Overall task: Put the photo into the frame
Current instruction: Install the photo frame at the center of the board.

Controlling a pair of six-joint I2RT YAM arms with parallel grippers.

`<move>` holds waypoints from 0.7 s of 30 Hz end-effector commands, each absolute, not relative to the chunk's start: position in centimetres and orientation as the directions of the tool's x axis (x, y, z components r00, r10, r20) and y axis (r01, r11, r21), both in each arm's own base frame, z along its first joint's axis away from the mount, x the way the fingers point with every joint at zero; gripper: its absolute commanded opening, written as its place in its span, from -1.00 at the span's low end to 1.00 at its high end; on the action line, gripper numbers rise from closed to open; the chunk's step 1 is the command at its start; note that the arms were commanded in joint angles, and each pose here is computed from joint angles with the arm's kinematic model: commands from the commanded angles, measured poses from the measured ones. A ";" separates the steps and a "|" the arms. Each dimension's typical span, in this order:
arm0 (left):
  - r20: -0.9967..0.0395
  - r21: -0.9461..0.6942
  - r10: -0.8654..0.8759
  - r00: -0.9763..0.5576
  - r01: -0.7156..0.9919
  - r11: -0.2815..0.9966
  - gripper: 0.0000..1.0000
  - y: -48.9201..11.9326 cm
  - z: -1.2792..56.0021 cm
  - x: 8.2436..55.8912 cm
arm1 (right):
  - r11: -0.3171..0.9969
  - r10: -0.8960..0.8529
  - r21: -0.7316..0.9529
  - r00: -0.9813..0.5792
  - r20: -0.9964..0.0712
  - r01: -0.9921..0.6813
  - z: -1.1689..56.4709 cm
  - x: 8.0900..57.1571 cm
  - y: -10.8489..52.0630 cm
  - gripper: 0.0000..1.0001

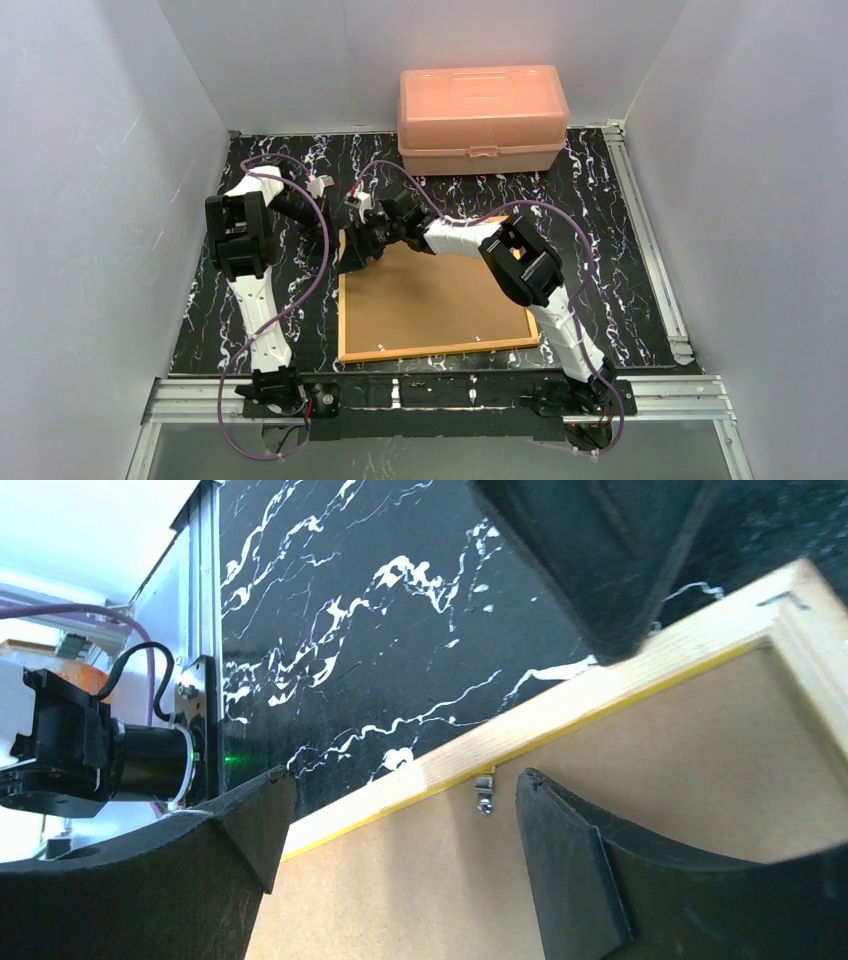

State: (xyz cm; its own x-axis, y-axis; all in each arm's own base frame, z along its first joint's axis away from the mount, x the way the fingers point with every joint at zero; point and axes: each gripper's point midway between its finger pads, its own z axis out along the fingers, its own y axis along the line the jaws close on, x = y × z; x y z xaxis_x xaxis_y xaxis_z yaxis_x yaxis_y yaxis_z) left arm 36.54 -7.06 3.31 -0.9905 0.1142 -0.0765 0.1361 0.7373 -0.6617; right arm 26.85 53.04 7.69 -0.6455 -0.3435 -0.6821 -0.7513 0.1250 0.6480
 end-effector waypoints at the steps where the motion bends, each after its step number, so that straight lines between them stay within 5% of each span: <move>1: -0.140 -0.610 0.150 -0.979 0.204 0.766 -0.98 -6.3 3.7 36.9 | 0.086 -0.360 0.659 -0.640 -0.679 -0.747 7.5 25.3 53.4 0.76; 21: -0.146 -0.609 0.150 -0.978 0.208 0.765 -0.99 -6.3 3.8 37.1 | 0.021 -0.399 0.706 -0.653 -0.644 -0.708 7.1 22.5 53.2 0.70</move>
State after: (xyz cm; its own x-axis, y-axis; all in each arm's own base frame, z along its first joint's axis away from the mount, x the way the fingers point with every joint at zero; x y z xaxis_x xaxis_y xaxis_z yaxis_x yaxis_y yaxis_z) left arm 36.53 -7.06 3.31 -0.9905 0.1142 -0.0761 0.1359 0.7372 -0.6618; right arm 24.66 53.13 6.92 -0.6600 -0.3593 -0.6598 -0.7267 0.0827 0.6820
